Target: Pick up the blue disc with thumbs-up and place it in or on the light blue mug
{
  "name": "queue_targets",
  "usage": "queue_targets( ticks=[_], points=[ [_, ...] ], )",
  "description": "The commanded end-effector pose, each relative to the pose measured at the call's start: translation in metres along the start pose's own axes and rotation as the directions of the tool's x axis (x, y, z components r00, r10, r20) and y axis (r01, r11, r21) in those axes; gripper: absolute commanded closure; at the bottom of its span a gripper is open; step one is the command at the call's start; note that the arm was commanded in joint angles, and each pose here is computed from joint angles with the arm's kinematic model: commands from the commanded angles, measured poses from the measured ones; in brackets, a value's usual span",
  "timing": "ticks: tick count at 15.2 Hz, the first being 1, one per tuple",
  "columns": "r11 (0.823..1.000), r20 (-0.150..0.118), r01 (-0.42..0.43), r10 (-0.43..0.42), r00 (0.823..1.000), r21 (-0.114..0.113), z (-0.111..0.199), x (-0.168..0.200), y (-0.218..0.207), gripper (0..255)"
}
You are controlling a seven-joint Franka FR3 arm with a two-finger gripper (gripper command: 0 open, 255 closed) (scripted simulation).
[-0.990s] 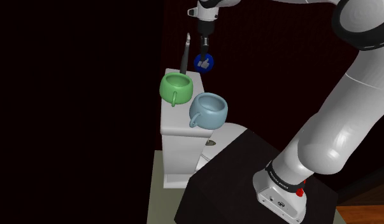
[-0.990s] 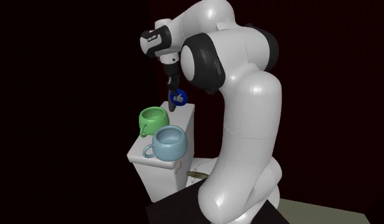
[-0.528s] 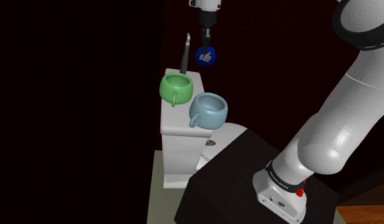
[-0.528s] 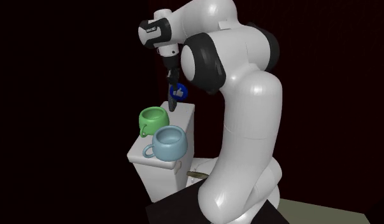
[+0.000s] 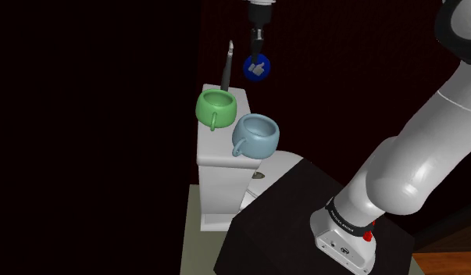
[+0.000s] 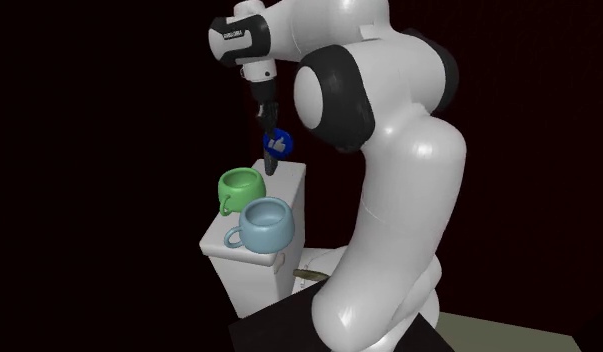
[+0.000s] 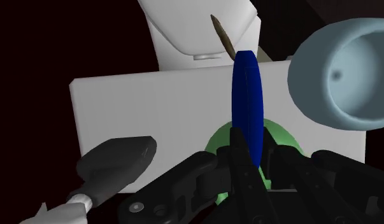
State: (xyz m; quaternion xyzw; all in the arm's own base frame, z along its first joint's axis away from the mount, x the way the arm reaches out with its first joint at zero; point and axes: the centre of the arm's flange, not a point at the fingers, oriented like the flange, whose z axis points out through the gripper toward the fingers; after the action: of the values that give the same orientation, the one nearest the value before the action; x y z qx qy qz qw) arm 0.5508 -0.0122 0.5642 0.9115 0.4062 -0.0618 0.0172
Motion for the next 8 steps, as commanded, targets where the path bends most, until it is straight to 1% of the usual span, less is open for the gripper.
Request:
queue_targets(
  ticks=[1, 8],
  points=[
    [1.000, 0.001, -0.001, 0.001, 1.000, 0.000, -0.005, -0.001, -0.025, 255],
    [1.000, 0.001, -0.001, 0.001, 1.000, 0.000, -0.015, -0.006, -0.117, 255]
  ],
)
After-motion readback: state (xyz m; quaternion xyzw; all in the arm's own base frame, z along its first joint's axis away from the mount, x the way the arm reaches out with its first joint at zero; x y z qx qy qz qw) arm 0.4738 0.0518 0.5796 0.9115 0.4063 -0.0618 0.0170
